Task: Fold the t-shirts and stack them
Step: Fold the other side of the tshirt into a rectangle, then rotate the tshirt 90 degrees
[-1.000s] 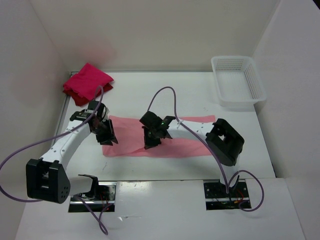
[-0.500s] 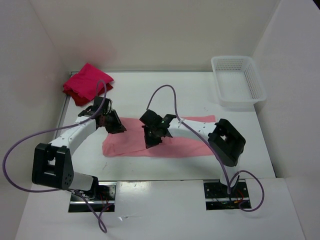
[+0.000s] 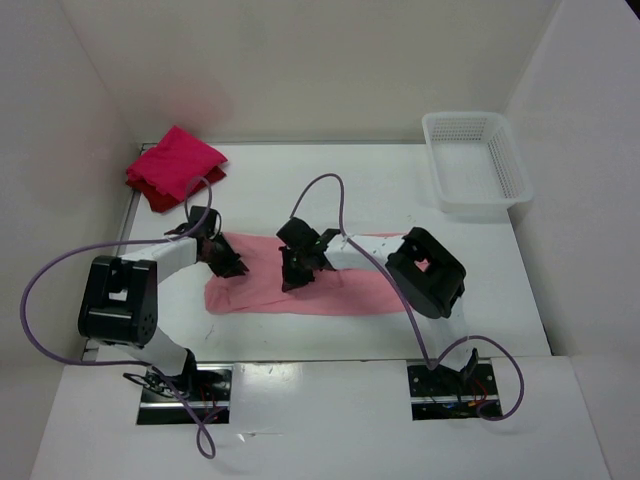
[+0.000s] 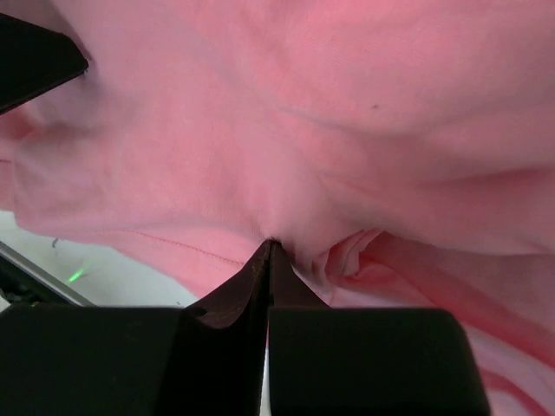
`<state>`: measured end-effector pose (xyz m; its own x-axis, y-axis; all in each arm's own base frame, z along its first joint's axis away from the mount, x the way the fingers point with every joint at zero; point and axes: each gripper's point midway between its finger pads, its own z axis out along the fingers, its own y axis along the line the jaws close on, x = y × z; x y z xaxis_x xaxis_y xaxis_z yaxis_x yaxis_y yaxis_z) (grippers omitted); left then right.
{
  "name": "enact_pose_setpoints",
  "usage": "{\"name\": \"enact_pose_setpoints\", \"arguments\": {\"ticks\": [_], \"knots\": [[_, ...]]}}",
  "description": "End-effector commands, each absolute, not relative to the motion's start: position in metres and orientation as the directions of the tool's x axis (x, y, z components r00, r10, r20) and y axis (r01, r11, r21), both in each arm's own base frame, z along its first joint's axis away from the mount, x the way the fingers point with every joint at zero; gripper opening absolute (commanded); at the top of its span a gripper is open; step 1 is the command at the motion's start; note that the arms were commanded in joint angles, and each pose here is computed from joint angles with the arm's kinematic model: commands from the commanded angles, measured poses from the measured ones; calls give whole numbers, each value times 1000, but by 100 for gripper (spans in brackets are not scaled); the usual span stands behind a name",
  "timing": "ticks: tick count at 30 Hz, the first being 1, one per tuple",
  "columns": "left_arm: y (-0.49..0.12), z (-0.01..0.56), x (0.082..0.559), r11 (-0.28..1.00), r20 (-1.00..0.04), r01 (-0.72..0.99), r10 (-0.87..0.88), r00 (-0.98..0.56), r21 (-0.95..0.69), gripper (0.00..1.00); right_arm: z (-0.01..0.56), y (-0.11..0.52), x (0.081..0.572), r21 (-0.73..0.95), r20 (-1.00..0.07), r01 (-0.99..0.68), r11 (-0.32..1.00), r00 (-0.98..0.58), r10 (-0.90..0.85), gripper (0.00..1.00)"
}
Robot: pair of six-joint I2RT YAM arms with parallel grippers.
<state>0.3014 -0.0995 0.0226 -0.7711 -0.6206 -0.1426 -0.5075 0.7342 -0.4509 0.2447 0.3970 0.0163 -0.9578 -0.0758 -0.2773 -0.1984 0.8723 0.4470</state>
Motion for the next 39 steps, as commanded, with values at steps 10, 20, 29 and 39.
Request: {"name": "enact_pose_setpoints", "arguments": {"ticks": [10, 20, 29, 39], "knots": [[-64, 24, 362, 752, -254, -514, -637, -728, -412, 25, 112, 426, 269, 542, -417, -317, 778, -906, -78, 14], [-81, 128, 352, 736, -404, -313, -616, -676, -600, 10, 134, 408, 394, 516, -533, -399, 758, -842, -81, 0], [-125, 143, 284, 748, -396, -171, -514, -761, -641, 0, 77, 422, 442, 476, -484, -472, 742, -845, -227, 29], [-145, 138, 262, 713, -349, -121, -475, -808, -690, 4, 38, 434, 424, 555, -397, -490, 672, -866, -305, 54]]}}
